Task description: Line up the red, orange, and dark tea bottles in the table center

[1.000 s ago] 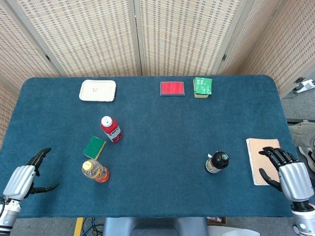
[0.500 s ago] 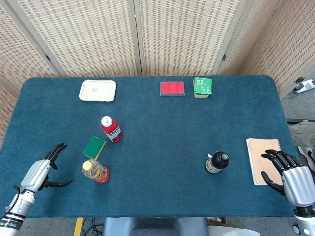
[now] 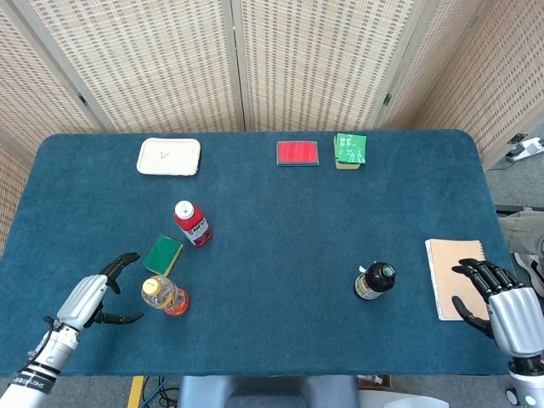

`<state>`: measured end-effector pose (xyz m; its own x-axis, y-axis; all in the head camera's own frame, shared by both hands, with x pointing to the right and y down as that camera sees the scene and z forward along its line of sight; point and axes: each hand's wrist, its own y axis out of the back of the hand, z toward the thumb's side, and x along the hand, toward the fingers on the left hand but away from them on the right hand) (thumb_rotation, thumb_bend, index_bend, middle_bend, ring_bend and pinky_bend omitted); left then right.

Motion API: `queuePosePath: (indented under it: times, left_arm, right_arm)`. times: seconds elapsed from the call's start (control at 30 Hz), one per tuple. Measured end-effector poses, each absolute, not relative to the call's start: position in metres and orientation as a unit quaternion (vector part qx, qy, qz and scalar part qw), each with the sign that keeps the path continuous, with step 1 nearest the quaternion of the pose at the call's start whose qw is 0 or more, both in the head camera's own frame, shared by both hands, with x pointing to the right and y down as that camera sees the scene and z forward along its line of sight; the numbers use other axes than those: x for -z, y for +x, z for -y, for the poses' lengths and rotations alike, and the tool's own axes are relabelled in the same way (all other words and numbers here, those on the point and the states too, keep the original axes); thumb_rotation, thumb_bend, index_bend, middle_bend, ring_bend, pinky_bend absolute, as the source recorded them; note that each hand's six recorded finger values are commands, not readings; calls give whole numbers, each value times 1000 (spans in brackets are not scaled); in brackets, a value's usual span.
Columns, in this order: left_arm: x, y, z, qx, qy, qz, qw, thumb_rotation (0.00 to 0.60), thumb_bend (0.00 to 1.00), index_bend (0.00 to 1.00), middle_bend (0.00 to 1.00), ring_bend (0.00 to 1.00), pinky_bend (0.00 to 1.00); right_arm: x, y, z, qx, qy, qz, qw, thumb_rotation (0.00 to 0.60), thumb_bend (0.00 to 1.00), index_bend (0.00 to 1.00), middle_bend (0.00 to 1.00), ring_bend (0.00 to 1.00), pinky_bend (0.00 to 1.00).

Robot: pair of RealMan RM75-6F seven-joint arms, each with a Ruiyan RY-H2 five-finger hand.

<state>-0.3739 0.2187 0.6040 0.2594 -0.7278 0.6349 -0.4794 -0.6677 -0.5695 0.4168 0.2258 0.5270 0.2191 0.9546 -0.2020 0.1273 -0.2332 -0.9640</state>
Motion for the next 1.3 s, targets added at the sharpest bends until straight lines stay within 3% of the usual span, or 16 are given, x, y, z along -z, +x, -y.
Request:
queuePosePath:
  times: [0.73,1.3]
  left_arm:
    - [-612,-325,-215,427,-815,-378,104,600,87,188,151,208,432]
    - [-626,-314,-214,432,-812,-383,88,600,87,242,180,231,439]
  right_arm:
    - [-525,417,-227,-455,-638,427,451,600,269,348,298,288,455]
    - [-525,418,-227,-457,-638,426,451,600,270,348,298,288,455]
